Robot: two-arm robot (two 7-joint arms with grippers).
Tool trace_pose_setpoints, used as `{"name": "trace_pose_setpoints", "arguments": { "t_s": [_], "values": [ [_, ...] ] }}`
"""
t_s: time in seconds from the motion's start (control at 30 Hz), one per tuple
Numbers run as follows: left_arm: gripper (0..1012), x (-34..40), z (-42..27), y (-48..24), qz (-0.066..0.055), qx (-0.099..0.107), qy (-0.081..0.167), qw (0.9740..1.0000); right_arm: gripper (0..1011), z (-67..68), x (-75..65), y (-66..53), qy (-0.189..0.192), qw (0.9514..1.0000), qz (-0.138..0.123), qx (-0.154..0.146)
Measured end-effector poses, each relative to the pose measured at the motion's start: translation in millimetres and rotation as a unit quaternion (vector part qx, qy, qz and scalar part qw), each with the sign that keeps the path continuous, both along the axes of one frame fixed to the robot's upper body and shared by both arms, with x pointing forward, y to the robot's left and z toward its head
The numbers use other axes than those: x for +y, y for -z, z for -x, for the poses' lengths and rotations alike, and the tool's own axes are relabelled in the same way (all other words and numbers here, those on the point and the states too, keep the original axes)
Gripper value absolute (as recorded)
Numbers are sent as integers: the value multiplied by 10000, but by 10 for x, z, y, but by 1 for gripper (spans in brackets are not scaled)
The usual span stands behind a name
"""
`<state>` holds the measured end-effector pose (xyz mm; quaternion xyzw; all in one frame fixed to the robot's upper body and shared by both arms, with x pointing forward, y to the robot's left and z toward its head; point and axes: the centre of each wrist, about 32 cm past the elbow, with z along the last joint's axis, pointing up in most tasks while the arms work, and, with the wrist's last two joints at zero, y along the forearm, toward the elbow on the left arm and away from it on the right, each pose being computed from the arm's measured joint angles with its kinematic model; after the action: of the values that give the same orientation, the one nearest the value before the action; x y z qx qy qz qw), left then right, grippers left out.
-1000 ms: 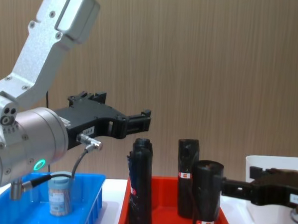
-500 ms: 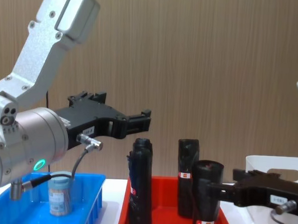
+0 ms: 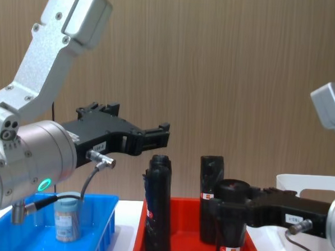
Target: Pick the cotton swabs from the blue box and place them into the white box.
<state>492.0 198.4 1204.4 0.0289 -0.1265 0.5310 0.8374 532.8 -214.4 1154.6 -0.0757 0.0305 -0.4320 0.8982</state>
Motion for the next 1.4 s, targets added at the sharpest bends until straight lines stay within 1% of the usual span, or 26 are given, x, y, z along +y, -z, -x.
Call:
{"name": "trace_pose_setpoints", "arguments": {
  "t_s": [0.23, 0.53, 0.73, 0.77, 0.8, 0.83, 0.9, 0.93, 1.03, 1.07, 1.27, 1.4],
  "values": [
    [1004, 0, 0, 0, 0, 0, 0, 10000, 1002, -71, 50, 8, -9, 10000, 6, 6],
    [1004, 0, 0, 0, 0, 0, 0, 10000, 1002, -142, 80, 21, 52, 10000, 29, 15],
    [1004, 0, 0, 0, 0, 0, 0, 10000, 907, -176, 80, 32, 112, 9999, 61, 30],
    [1004, 0, 0, 0, 0, 0, 0, 10000, 864, -180, 79, 32, 121, 9999, 63, 30],
    [1004, 0, 0, 0, 0, 0, 0, 10000, 849, -183, 78, 31, 128, 9999, 64, 30],
    [1004, 0, 0, 0, 0, 0, 0, 10000, 796, -186, 75, 32, 138, 9999, 66, 31],
    [1004, 0, 0, 0, 0, 0, 0, 10000, 759, -188, 74, 31, 144, 9999, 67, 29],
    [1004, 0, 0, 0, 0, 0, 0, 10000, 703, -190, 72, 30, 147, 9999, 67, 28],
    [1004, 0, 0, 0, 0, 0, 0, 10000, 646, -191, 65, 25, 157, 9999, 68, 21],
    [1004, 0, 0, 0, 0, 0, -1, 10000, 591, -191, 64, 23, 159, 9998, 67, 20],
    [1004, 0, 0, 0, 0, 0, 0, 10000, 557, -177, 59, -16, 163, 9999, 33, -23],
    [1004, 0, 0, 0, 0, 0, 0, 10000, 546, -158, 55, -71, 170, 9998, -11, -94]
  ]
}}
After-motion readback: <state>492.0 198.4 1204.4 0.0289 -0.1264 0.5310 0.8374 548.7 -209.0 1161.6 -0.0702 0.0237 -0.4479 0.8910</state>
